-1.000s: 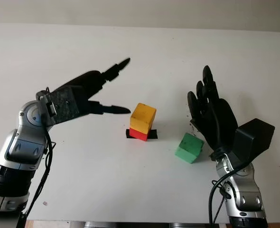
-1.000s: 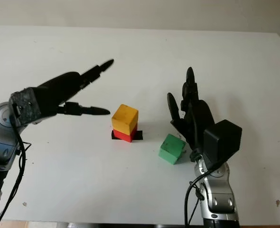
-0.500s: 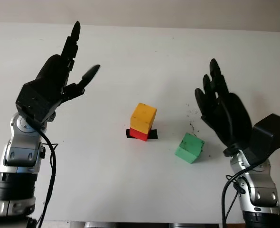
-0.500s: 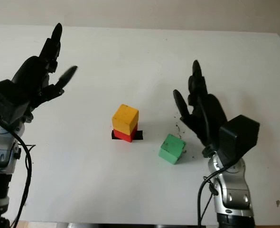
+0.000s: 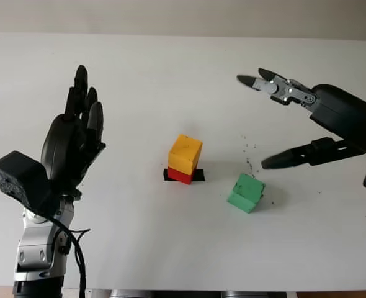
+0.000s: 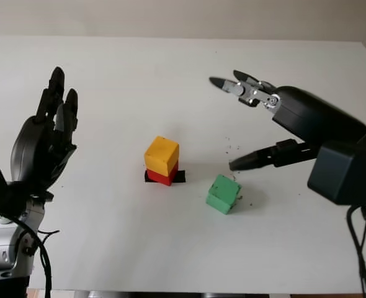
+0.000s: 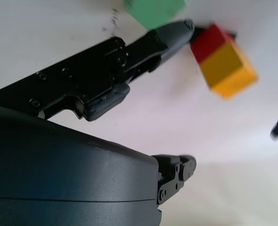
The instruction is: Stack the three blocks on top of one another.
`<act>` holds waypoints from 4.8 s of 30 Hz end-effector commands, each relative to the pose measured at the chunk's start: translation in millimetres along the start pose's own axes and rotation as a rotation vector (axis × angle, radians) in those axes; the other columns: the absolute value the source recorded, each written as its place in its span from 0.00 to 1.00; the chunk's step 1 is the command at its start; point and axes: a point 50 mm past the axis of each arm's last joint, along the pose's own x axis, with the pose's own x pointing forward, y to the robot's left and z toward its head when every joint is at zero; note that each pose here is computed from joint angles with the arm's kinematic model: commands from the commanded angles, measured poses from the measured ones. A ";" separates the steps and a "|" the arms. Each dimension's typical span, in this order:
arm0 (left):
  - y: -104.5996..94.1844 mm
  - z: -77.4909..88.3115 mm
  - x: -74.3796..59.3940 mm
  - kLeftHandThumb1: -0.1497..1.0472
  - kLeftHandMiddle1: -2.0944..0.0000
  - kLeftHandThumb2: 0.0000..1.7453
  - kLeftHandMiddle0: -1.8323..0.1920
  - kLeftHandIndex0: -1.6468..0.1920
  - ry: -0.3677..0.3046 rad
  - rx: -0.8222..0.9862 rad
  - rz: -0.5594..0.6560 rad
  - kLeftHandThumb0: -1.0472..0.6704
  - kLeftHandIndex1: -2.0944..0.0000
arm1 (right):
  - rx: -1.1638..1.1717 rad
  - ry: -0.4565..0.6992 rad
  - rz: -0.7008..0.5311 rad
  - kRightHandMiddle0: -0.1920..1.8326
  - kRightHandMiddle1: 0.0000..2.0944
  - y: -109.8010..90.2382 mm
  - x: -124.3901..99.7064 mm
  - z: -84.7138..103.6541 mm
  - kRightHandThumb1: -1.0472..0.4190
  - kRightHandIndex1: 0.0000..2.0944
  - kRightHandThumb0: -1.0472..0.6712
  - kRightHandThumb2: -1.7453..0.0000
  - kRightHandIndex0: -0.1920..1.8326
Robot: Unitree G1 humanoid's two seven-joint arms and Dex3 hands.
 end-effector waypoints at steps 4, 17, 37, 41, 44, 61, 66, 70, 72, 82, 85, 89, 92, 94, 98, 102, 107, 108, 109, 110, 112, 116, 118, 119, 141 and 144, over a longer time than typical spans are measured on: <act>5.1 -0.5 -5.5 1.00 0.99 0.39 1.00 1.00 -0.020 0.000 0.033 0.18 1.00 | -0.188 -0.058 0.146 0.27 0.05 -5.7 -6.7 9.2 0.19 0.03 0.18 0.97 0.10; 6.6 -2.9 -10.0 1.00 0.98 0.38 0.99 1.00 -0.010 -0.001 0.059 0.18 1.00 | -0.323 -0.148 0.269 0.32 0.04 13.0 3.5 11.4 0.23 0.03 0.20 0.98 0.14; 0.4 -7.2 -20.4 1.00 0.98 0.37 1.00 1.00 0.025 0.062 0.057 0.22 1.00 | -0.323 -0.213 0.191 0.37 0.04 58.1 22.7 -8.2 0.22 0.03 0.27 0.97 0.13; -0.3 -6.4 -20.2 1.00 0.98 0.37 1.00 1.00 0.024 0.063 0.057 0.22 1.00 | -0.329 -0.215 0.197 0.38 0.05 61.5 22.3 -9.7 0.22 0.03 0.27 0.97 0.14; -1.0 -6.4 -20.2 1.00 0.98 0.37 1.00 1.00 0.023 0.064 0.060 0.23 1.00 | -0.316 -0.215 0.203 0.39 0.05 64.0 22.2 -11.1 0.22 0.03 0.27 0.97 0.15; -2.2 -6.2 -21.7 1.00 0.97 0.35 0.99 1.00 0.018 0.075 0.062 0.22 0.99 | -0.321 -0.212 0.231 0.46 0.08 74.3 26.3 -15.1 0.18 0.03 0.31 0.96 0.16; -2.5 -6.6 -22.1 1.00 0.97 0.35 0.98 1.00 0.019 0.077 0.068 0.23 0.99 | -0.328 -0.222 0.215 0.50 0.10 77.0 29.0 -15.3 0.16 0.03 0.32 0.96 0.17; -2.6 -6.9 -22.0 1.00 0.97 0.35 0.99 1.00 0.032 0.088 0.059 0.22 0.99 | -0.330 -0.233 0.191 0.55 0.13 77.1 29.6 -15.9 0.16 0.04 0.33 0.97 0.19; -3.1 -6.9 -21.9 1.00 0.97 0.35 0.99 1.00 0.036 0.097 0.060 0.21 0.99 | -0.328 -0.238 0.175 0.56 0.15 76.4 30.2 -15.9 0.16 0.04 0.34 0.97 0.20; -4.2 -7.2 -21.7 1.00 0.97 0.34 0.99 1.00 0.055 0.119 0.056 0.20 1.00 | -0.097 -0.188 0.116 0.38 0.50 72.0 31.7 -19.5 0.15 0.03 0.36 0.97 0.22; -4.2 -7.4 -21.5 1.00 0.98 0.34 0.99 1.00 0.057 0.127 0.049 0.19 1.00 | -0.013 -0.148 0.136 0.37 0.52 67.2 31.9 -20.7 0.14 0.02 0.37 0.97 0.22; -3.9 -8.4 -21.5 1.00 0.98 0.35 1.00 1.00 0.063 0.142 0.037 0.19 1.00 | 0.010 -0.124 0.146 0.36 0.54 57.9 32.9 -21.4 0.13 0.03 0.38 0.97 0.23; -4.2 -9.2 -21.1 1.00 0.98 0.34 1.00 1.00 0.067 0.137 0.038 0.19 1.00 | 0.020 -0.092 0.160 0.35 0.56 48.0 36.6 -22.4 0.12 0.03 0.39 0.97 0.23; -4.1 -9.9 -20.8 1.00 0.98 0.34 1.00 1.00 0.064 0.133 0.036 0.19 1.00 | 0.029 -0.072 0.161 0.35 0.57 40.5 39.6 -24.0 0.12 0.03 0.39 0.97 0.22; -4.5 -10.4 -20.5 1.00 0.98 0.34 1.00 1.00 0.066 0.130 0.039 0.19 1.00 | 0.020 -0.049 0.146 0.34 0.56 19.2 45.5 -26.4 0.11 0.03 0.39 0.96 0.23; -5.0 -9.5 -19.9 1.00 0.98 0.34 1.00 1.00 0.072 0.138 0.041 0.19 1.00 | -0.032 -0.059 0.113 0.39 0.51 -8.0 55.3 -24.9 0.12 0.03 0.38 0.97 0.25; -5.4 -9.7 -19.8 1.00 0.99 0.35 1.00 1.00 0.073 0.131 0.040 0.19 1.00 | -0.144 -0.093 0.074 0.47 0.39 -46.7 69.1 -14.6 0.15 0.03 0.37 0.97 0.28; -5.6 -9.9 -19.6 1.00 0.99 0.37 1.00 1.00 0.072 0.124 0.038 0.20 1.00 | -0.176 -0.101 0.069 0.49 0.37 -54.7 72.6 -10.9 0.15 0.03 0.37 0.97 0.28; -5.8 -10.2 -19.5 1.00 0.99 0.38 1.00 1.00 0.070 0.117 0.036 0.20 1.00 | -0.201 -0.107 0.063 0.50 0.36 -61.5 76.0 -7.3 0.16 0.03 0.36 0.97 0.29; -5.9 -10.4 -19.4 1.00 1.00 0.39 1.00 1.00 0.069 0.113 0.034 0.20 1.00 | -0.218 -0.110 0.061 0.51 0.34 -65.6 78.2 -5.1 0.16 0.03 0.36 0.97 0.29; -5.9 -10.9 -19.1 1.00 1.00 0.40 1.00 1.00 0.064 0.102 0.032 0.20 1.00 | -0.258 -0.114 0.057 0.54 0.31 -76.7 85.9 3.7 0.18 0.03 0.35 0.97 0.30; -5.8 -11.3 -17.2 1.00 1.00 0.40 1.00 1.00 0.058 0.096 0.030 0.20 1.00 | -0.279 -0.153 0.062 0.57 0.29 -96.7 103.6 23.7 0.20 0.03 0.35 0.97 0.31; -5.8 -11.4 -16.3 1.00 1.00 0.40 1.00 1.00 0.055 0.095 0.028 0.19 1.00 | -0.274 -0.169 0.076 0.59 0.29 -102.9 111.6 32.5 0.21 0.03 0.35 0.98 0.32; -5.9 -11.4 -15.9 1.00 1.00 0.40 1.00 1.00 0.053 0.094 0.028 0.19 1.00 | -0.282 -0.177 0.086 0.59 0.29 -105.0 115.4 37.3 0.21 0.03 0.35 0.97 0.32; -13.7 -12.8 -11.4 1.00 1.00 0.39 1.00 1.00 0.051 0.091 0.029 0.19 1.00 | -0.277 -0.192 0.118 0.55 0.39 -108.3 124.4 44.0 0.21 0.03 0.35 0.97 0.32; -14.3 -13.2 -10.8 1.00 1.00 0.39 1.00 1.00 0.052 0.091 0.029 0.19 1.00 | -0.277 -0.191 0.118 0.55 0.40 -108.2 124.5 43.2 0.21 0.03 0.35 0.97 0.32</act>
